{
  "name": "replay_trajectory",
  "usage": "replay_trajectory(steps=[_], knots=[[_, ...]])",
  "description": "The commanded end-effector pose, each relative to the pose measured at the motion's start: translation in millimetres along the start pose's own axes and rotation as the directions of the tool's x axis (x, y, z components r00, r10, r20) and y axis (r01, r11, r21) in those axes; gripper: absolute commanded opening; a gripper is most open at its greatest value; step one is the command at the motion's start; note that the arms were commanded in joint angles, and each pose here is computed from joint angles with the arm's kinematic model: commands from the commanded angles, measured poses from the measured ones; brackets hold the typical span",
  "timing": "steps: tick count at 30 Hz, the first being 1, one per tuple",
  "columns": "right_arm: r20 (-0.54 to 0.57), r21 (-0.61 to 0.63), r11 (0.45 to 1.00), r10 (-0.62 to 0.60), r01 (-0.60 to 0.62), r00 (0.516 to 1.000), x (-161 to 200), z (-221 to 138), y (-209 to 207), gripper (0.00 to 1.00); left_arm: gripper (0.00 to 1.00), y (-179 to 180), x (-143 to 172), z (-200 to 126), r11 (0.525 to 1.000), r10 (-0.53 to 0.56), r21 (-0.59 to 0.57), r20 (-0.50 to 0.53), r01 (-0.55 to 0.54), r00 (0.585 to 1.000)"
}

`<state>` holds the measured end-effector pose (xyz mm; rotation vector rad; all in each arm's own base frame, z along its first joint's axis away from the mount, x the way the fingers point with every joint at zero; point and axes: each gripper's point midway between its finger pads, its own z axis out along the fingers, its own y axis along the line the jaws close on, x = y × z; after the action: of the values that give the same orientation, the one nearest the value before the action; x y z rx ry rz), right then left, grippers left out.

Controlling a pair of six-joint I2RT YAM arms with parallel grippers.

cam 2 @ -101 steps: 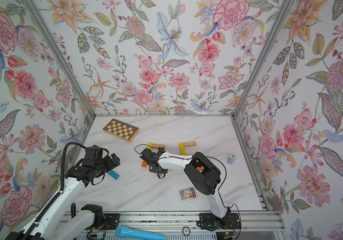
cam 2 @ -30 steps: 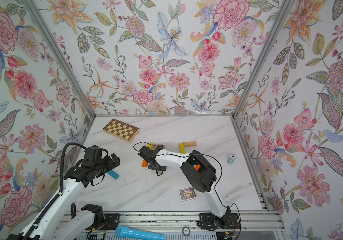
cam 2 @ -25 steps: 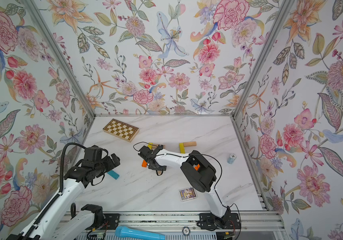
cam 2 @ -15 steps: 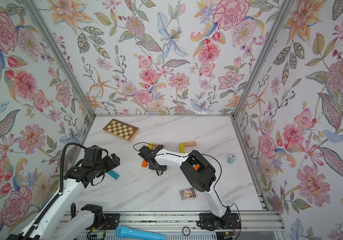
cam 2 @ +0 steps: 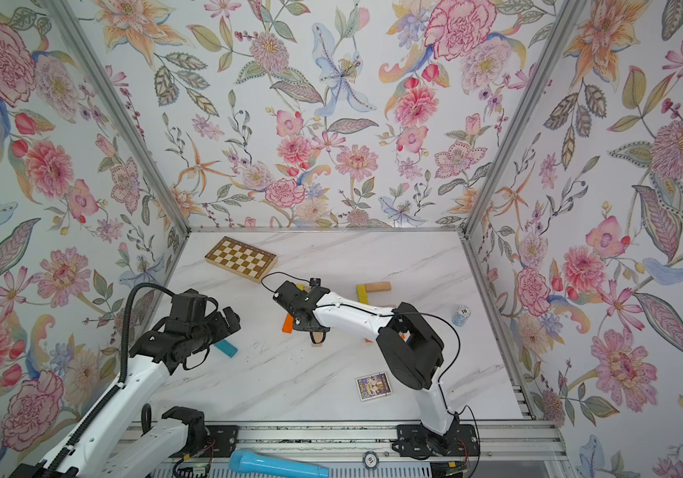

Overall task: Assemble the number 6 with building blocks
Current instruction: Assemble the building block at the center of the board.

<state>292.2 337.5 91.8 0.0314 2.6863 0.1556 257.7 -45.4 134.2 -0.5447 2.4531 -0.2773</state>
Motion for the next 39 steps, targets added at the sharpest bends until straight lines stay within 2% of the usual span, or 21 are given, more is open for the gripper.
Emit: replay_trajectory(steps=[1, 4, 7, 10, 14, 19, 26, 32, 39], knots=[[0.072, -0.046, 0.997, 0.071, -0.068, 0.995, -17, -27, -21, 0.48, 0.99, 2, 7, 6, 0.998, 0.057, -0.024, -0.045, -0.058, 0.997], [0.073, -0.06, 0.991, 0.126, -0.122, 0.989, -14, -29, -48, 0.46, 0.98, -6, 15, 12, 0.996, 0.091, 0.014, -0.107, -0.09, 0.99], [0.053, -0.083, 0.989, 0.128, -0.124, 0.99, -1, -19, -68, 0.42, 0.92, -20, 22, 16, 0.993, 0.105, 0.078, -0.149, -0.094, 0.983], [0.006, -0.124, 0.983, 0.134, -0.132, 0.991, 17, -3, -80, 0.36, 0.82, -34, 23, 21, 0.986, 0.13, 0.126, -0.146, -0.112, 0.981], [-0.004, -0.177, 0.982, 0.063, -0.063, 0.998, 34, 7, -78, 0.31, 0.65, -47, 21, 32, 0.971, 0.209, 0.149, -0.145, -0.187, 0.967], [0.022, -0.222, 0.972, 0.082, -0.075, 0.996, 37, 8, -83, 0.29, 0.27, -84, 33, 42, 0.941, 0.296, 0.215, -0.157, -0.26, 0.942], [0.041, -0.36, 0.928, 0.123, -0.1, 0.992, 31, 9, -72, 0.2, 0.0, -151, 69, 58, 0.88, 0.378, 0.369, -0.162, -0.299, 0.912], [0.021, -0.418, 0.898, 0.159, -0.136, 0.987, 29, 12, -69, 0.11, 0.0, -177, 93, 83, 0.855, 0.446, 0.384, -0.201, -0.348, 0.872], [-0.013, -0.461, 0.868, 0.201, -0.184, 0.979, 35, 23, -65, 0.06, 0.0, -185, 113, 103, 0.851, 0.471, 0.385, -0.26, -0.357, 0.843]])
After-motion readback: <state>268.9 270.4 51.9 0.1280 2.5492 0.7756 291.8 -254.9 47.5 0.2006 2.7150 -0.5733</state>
